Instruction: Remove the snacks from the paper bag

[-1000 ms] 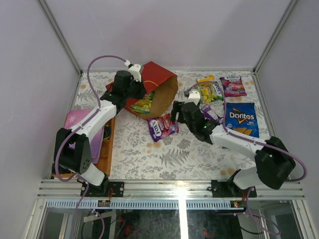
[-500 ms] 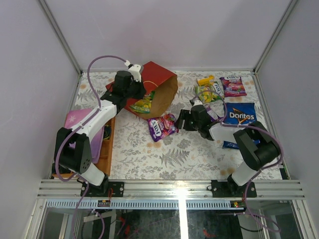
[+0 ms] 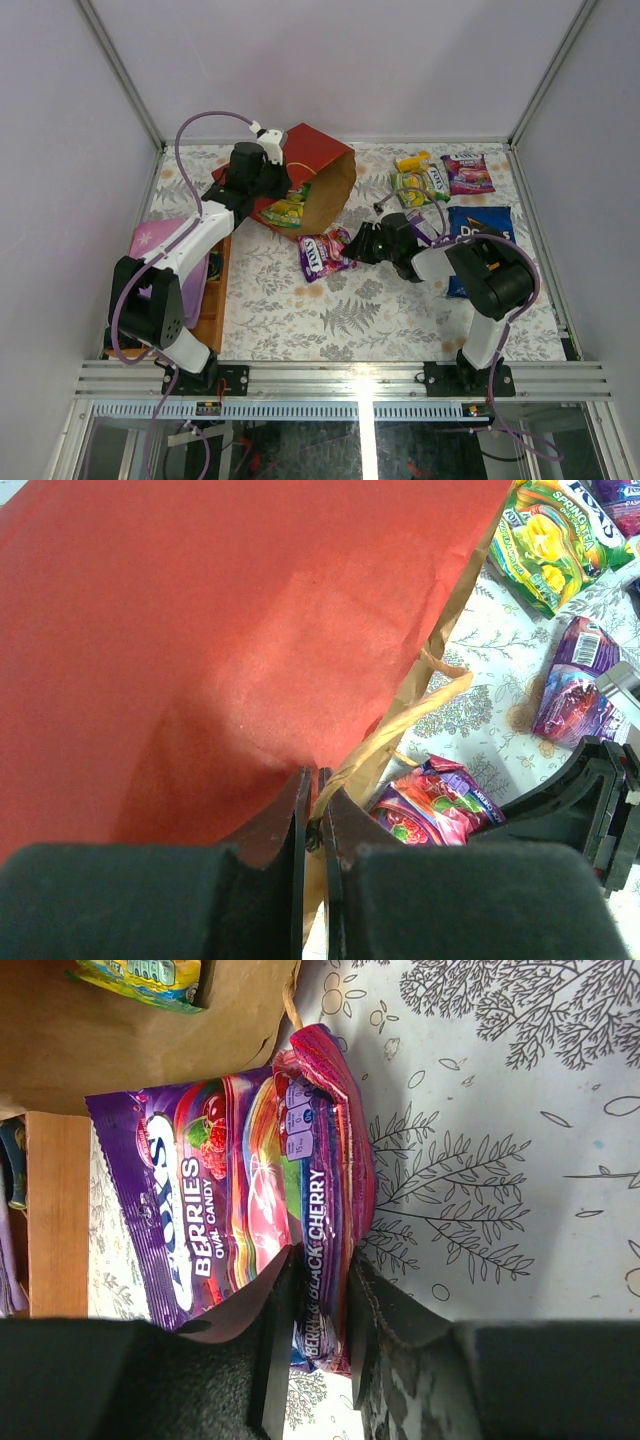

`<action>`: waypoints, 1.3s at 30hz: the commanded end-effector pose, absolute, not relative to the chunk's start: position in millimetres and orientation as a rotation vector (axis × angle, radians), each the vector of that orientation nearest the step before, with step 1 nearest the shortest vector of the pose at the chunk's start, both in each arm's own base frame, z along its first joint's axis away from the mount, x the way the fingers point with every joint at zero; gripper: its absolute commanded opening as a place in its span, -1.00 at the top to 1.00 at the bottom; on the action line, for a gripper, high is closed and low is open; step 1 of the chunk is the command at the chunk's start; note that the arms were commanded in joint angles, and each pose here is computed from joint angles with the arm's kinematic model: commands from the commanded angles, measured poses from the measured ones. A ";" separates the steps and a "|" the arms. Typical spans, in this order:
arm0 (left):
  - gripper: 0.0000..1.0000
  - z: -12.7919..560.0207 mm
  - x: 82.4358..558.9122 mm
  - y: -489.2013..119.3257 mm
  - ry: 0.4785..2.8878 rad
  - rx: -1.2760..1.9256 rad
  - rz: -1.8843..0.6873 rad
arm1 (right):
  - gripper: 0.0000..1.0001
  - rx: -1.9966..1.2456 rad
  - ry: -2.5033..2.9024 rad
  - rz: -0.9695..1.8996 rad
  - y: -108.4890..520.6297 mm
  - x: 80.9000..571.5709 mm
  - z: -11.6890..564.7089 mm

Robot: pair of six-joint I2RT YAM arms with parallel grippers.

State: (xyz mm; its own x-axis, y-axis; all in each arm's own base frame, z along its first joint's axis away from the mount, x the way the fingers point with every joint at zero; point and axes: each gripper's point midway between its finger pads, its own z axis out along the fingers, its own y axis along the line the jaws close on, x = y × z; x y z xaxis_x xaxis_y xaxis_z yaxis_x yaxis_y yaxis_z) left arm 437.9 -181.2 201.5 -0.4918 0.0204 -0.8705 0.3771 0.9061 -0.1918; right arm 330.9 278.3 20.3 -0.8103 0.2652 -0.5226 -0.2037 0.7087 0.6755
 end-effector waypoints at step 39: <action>0.91 203.1 446.4 -170.8 2.049 0.268 -0.387 | 0.97 0.223 1.975 0.621 137.3 416.3 175.5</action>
